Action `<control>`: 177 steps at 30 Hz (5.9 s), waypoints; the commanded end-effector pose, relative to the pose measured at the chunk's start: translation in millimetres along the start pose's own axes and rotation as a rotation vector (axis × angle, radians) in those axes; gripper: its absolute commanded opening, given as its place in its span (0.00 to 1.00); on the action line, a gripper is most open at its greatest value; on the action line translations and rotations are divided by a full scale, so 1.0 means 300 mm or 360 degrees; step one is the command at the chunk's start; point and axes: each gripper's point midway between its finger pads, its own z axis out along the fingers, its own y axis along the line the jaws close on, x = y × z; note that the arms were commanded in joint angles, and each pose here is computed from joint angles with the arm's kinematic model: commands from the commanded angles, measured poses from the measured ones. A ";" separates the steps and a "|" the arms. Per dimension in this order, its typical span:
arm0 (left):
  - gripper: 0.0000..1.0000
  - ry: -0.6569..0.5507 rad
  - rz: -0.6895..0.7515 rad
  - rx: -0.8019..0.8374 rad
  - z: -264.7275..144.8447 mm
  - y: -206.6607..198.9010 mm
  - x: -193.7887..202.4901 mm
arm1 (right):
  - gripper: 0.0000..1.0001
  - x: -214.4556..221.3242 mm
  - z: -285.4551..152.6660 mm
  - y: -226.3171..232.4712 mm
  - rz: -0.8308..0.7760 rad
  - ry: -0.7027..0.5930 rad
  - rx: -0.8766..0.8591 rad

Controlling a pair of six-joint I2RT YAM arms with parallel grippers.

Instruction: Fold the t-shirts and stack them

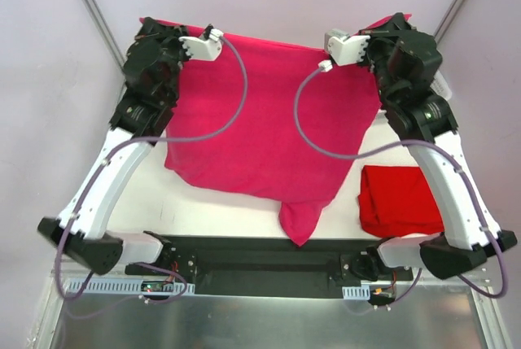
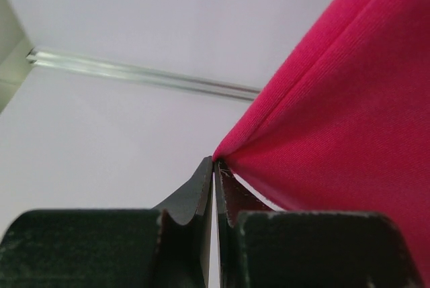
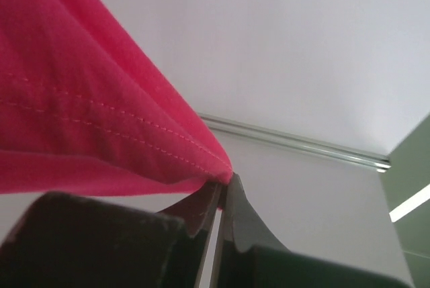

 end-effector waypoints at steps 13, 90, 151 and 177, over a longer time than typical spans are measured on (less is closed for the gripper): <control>0.00 0.0110 0.0238 -0.0059 0.713 -0.154 0.004 | 0.01 -0.017 0.546 0.034 0.0004 0.0080 0.0134; 0.00 -0.0092 0.0067 0.0184 0.561 -0.168 0.008 | 0.01 -0.071 0.521 0.110 0.0171 -0.0075 -0.0080; 0.00 0.0074 -0.0224 0.1131 0.040 -0.668 0.140 | 0.01 -0.008 0.273 0.583 0.0171 -0.0023 -0.0758; 0.00 0.0152 0.0107 -0.0439 0.060 0.295 0.129 | 0.01 0.064 0.243 -0.128 0.0016 0.0220 0.0331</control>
